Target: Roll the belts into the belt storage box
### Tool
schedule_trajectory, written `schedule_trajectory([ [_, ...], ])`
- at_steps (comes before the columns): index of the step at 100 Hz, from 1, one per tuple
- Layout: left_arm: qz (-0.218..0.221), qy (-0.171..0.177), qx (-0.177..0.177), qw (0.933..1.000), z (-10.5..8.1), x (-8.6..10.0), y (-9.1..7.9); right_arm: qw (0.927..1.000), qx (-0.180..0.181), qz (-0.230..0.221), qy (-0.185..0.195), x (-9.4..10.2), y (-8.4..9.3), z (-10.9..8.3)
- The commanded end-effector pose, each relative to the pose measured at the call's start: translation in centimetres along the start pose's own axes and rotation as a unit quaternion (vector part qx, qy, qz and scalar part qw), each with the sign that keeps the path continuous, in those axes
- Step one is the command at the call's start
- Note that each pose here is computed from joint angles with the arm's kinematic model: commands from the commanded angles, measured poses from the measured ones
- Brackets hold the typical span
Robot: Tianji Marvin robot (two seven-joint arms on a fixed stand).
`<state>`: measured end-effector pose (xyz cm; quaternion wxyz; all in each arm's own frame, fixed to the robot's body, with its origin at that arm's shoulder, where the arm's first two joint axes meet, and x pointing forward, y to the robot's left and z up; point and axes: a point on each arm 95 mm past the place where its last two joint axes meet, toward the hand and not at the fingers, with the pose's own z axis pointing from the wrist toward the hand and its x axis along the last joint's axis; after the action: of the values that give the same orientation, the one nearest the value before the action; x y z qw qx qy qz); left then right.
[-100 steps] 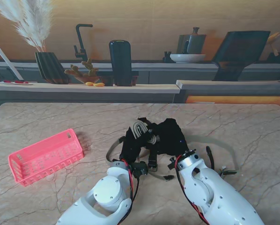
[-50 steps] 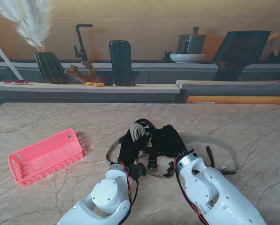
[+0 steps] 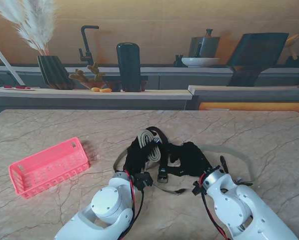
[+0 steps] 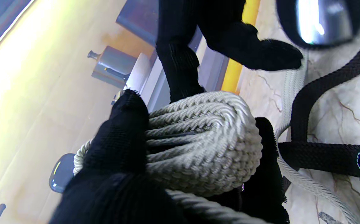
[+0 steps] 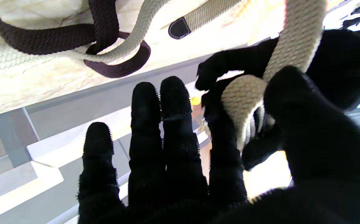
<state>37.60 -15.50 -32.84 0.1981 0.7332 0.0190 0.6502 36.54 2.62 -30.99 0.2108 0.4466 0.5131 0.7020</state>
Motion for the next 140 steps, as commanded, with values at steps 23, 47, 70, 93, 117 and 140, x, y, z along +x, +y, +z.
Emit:
schedule_trajectory([
  [23,0.043,-0.024,-0.034,0.9982,0.8,-0.3,-0.4,0.9978,-0.058,-0.033,-0.004,-0.9,1.7,-2.1],
  [47,0.072,-0.052,-0.129,0.9877,1.3,-0.6,-1.5,0.9942,-0.061,-0.082,0.033,-2.1,3.6,-2.4],
  [70,0.091,-0.075,-0.207,0.9712,1.3,-1.1,-2.2,0.9935,-0.021,-0.087,0.070,-3.2,4.6,-1.7],
  [93,0.122,-0.080,-0.255,0.9559,1.2,-1.0,-2.4,0.9924,-0.009,-0.082,0.091,-3.5,4.9,-0.2],
  [117,0.124,-0.084,-0.271,0.9508,1.0,-1.0,-2.3,0.9911,0.011,-0.084,0.103,-3.4,4.1,1.2],
  [140,0.125,-0.081,-0.274,0.9501,0.9,-1.2,-2.1,0.9894,0.024,-0.075,0.122,-2.9,3.2,2.4],
])
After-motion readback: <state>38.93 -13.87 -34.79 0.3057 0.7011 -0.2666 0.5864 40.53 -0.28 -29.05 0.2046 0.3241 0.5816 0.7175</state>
